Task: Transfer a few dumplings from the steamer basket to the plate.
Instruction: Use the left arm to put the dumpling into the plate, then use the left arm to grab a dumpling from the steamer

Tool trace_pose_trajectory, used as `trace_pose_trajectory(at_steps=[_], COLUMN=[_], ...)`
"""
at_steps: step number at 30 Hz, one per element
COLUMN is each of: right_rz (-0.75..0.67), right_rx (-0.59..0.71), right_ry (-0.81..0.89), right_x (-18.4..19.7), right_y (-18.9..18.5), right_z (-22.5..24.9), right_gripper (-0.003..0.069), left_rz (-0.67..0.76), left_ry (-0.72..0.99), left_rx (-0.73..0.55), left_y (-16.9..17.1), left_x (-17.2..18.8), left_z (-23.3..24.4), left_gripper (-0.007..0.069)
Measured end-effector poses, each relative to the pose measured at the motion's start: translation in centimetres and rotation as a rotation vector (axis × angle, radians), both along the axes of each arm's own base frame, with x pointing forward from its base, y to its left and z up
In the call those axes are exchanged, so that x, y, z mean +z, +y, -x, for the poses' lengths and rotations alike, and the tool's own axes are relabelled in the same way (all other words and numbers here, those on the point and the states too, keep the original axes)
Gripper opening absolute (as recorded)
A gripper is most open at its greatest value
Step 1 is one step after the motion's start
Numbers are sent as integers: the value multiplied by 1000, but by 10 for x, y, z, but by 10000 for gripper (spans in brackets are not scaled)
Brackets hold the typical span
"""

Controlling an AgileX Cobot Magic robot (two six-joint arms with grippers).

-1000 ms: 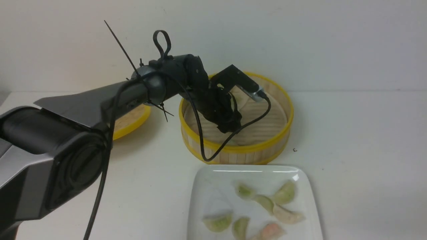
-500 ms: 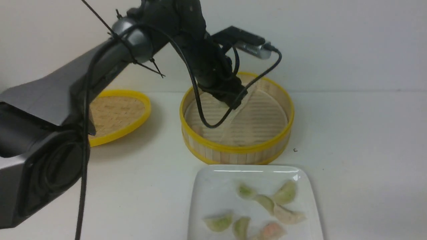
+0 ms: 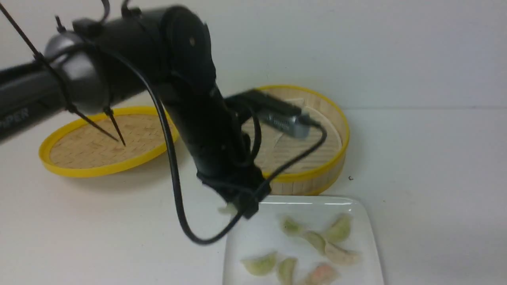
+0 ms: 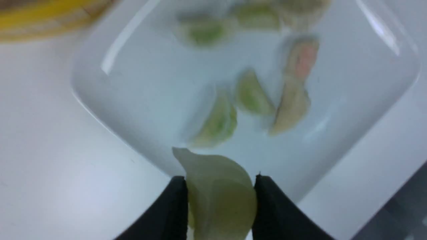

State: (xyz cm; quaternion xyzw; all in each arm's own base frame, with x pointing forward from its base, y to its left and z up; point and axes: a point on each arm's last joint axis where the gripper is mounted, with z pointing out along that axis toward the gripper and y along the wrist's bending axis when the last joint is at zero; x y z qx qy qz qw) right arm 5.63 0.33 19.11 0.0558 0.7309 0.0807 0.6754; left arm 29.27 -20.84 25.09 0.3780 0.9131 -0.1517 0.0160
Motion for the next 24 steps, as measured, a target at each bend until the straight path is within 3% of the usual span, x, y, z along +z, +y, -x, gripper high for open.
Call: trace_pose_trajectory(at_steps=[4,10,14,18,20,24], right_rz=[0,0,0,0,0,0], right_rx=[0,0,0,0,0,0], right_ry=[0,0,0,0,0,0], right_x=[0,0,0,0,0,0], right_y=[0,0,0,0,0,0], right_z=[0,0,0,0,0,0], right_gripper=[-15,-15,-15,-15,-15,-15], left_rz=[-35,8,71,75,88,162], left_ry=[36,-64,-201,-235,-264,-322], left_rx=[-17,0,43,47,73,268], left_y=[-13,-30,-35,-37,-39,-34], left_x=[-39,-55,-52,-49,-40,-3], left_z=[9,0,-13,-17,-24,-54], left_gripper=[225,241,347,450,468,444])
